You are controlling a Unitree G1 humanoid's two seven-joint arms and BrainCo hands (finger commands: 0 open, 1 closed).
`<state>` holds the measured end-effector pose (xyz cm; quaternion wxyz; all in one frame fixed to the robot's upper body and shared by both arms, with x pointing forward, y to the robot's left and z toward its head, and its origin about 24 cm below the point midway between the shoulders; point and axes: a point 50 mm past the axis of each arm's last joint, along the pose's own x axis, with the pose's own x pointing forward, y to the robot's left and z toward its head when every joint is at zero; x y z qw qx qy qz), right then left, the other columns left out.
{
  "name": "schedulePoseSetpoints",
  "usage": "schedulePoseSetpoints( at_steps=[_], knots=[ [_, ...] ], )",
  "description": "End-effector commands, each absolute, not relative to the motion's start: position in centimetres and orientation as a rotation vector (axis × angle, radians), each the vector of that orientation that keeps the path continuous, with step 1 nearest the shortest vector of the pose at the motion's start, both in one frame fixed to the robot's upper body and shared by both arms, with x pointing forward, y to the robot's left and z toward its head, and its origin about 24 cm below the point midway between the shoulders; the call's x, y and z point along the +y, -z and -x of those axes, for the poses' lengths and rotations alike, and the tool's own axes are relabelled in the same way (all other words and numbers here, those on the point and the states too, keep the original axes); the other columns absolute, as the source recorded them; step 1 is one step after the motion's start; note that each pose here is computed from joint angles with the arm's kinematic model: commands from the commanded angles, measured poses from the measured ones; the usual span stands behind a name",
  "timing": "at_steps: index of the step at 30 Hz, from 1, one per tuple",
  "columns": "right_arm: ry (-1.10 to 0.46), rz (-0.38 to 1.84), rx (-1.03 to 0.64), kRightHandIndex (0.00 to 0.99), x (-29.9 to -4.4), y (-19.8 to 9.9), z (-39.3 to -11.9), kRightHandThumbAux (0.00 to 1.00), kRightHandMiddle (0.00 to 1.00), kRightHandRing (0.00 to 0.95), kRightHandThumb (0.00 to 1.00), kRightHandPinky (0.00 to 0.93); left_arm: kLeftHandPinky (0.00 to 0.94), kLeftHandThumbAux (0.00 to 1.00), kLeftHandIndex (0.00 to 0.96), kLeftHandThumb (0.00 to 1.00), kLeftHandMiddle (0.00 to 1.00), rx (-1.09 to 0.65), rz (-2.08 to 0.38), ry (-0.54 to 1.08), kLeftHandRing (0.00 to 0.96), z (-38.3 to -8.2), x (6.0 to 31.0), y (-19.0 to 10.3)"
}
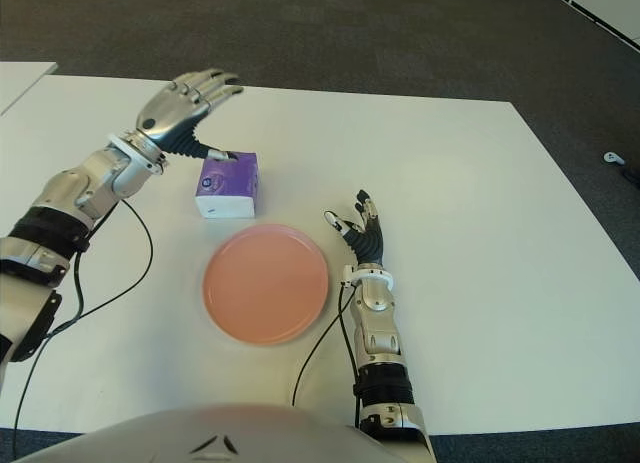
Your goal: Put the tissue paper into the plate.
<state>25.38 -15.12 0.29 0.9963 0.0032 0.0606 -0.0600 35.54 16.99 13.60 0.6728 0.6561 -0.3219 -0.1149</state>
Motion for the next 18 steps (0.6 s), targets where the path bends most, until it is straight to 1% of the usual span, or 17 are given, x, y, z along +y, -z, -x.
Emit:
schedulePoseSetpoints(
  at_steps=[1, 4, 9, 11, 15, 18],
  knots=[
    [0.125, -0.016, 0.294, 0.000, -15.1, 2.8, -23.7, 0.698, 0.031, 0.018, 0.111, 0.042, 0.000, 0.426, 0.000, 0.108, 0.000, -0.637, -1.552, 0.410, 0.000, -35.7, 16.4, -11.4],
    [0.125, -0.017, 0.294, 0.000, -15.1, 2.8, -23.7, 0.701, 0.033, 0.020, 0.110, 0.046, 0.000, 0.415, 0.000, 0.082, 0.000, -0.562, -1.602, 0.511, 0.000, -36.0, 16.5, -10.0],
    [0.124, -0.019, 0.294, 0.000, -15.1, 2.9, -23.7, 0.704, 0.032, 0.020, 0.109, 0.046, 0.000, 0.395, 0.000, 0.060, 0.000, -0.465, -1.676, 0.645, 0.000, -36.2, 16.8, -9.0],
    [0.124, -0.019, 0.294, 0.000, -15.1, 2.9, -23.8, 0.704, 0.032, 0.020, 0.109, 0.046, 0.000, 0.385, 0.000, 0.059, 0.000, -0.447, -1.687, 0.666, 0.000, -36.2, 16.9, -8.9],
    [0.120, -0.016, 0.294, 0.000, -15.1, 2.9, -23.8, 0.703, 0.032, 0.020, 0.109, 0.044, 0.000, 0.359, 0.000, 0.062, 0.000, -0.326, -1.751, 0.755, 0.000, -36.4, 17.2, -8.2],
    [0.117, -0.014, 0.294, 0.000, -15.1, 2.9, -23.8, 0.703, 0.033, 0.021, 0.109, 0.046, 0.000, 0.339, 0.000, 0.068, 0.000, -0.266, -1.781, 0.783, 0.000, -36.6, 17.3, -8.0]
  ],
)
